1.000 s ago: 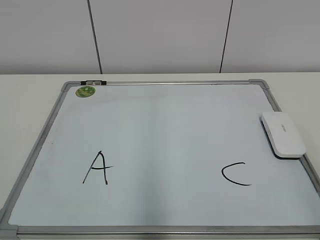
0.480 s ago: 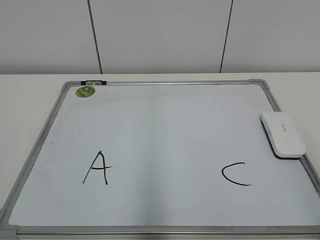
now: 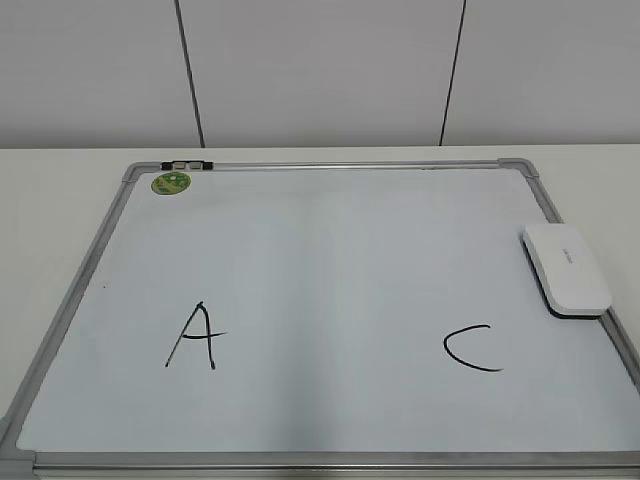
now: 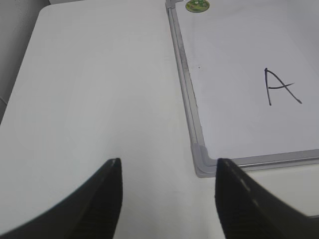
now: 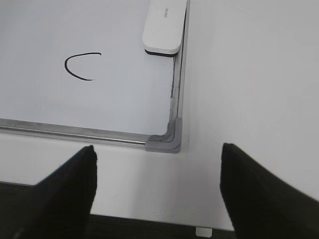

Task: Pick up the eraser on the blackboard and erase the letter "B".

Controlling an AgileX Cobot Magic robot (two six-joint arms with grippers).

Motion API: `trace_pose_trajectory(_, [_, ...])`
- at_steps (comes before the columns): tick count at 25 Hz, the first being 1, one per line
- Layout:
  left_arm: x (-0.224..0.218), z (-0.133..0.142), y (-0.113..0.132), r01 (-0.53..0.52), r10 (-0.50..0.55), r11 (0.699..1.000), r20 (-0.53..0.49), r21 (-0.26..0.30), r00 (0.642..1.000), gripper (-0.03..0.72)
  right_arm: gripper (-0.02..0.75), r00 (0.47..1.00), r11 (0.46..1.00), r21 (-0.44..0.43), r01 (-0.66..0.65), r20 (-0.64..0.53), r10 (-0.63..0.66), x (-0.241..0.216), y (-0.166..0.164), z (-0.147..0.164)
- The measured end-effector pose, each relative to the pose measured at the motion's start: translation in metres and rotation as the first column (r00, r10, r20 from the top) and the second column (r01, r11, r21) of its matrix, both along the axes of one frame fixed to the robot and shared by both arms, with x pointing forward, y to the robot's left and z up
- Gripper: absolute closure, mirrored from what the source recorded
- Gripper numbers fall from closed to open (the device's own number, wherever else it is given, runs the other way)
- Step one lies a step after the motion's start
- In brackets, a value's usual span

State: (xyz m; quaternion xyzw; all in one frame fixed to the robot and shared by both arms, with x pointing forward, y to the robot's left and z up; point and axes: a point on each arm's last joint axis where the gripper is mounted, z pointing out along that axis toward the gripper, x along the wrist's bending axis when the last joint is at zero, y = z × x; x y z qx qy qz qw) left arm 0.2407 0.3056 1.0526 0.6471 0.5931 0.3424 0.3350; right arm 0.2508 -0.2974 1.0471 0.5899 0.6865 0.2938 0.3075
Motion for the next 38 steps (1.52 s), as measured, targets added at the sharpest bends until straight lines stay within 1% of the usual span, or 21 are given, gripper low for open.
trace_pose_trajectory(5, [-0.003,0.000,0.000,-0.006,0.006,1.000,0.022,-0.002,1.000,0.260,0.146,0.999,1.000,0.001,0.000,0.033,0.000,-0.005,0.000,0.000])
trace_pose_trajectory(10, [-0.008,0.000,0.000,-0.049,0.050,0.999,0.054,-0.005,0.997,0.260,0.146,0.997,1.000,0.003,0.013,0.074,-0.013,-0.011,0.000,0.001])
trace_pose_trajectory(18, [-0.009,0.000,0.000,-0.068,0.068,0.998,0.055,-0.005,0.996,0.260,0.146,0.987,0.999,0.007,0.039,0.155,-0.039,-0.023,-0.001,0.000])
trace_pose_trajectory(38, [-0.009,0.000,0.000,-0.068,0.068,0.998,0.055,-0.005,0.996,0.260,0.147,0.986,0.999,0.007,0.039,0.161,-0.040,-0.024,-0.001,0.000])
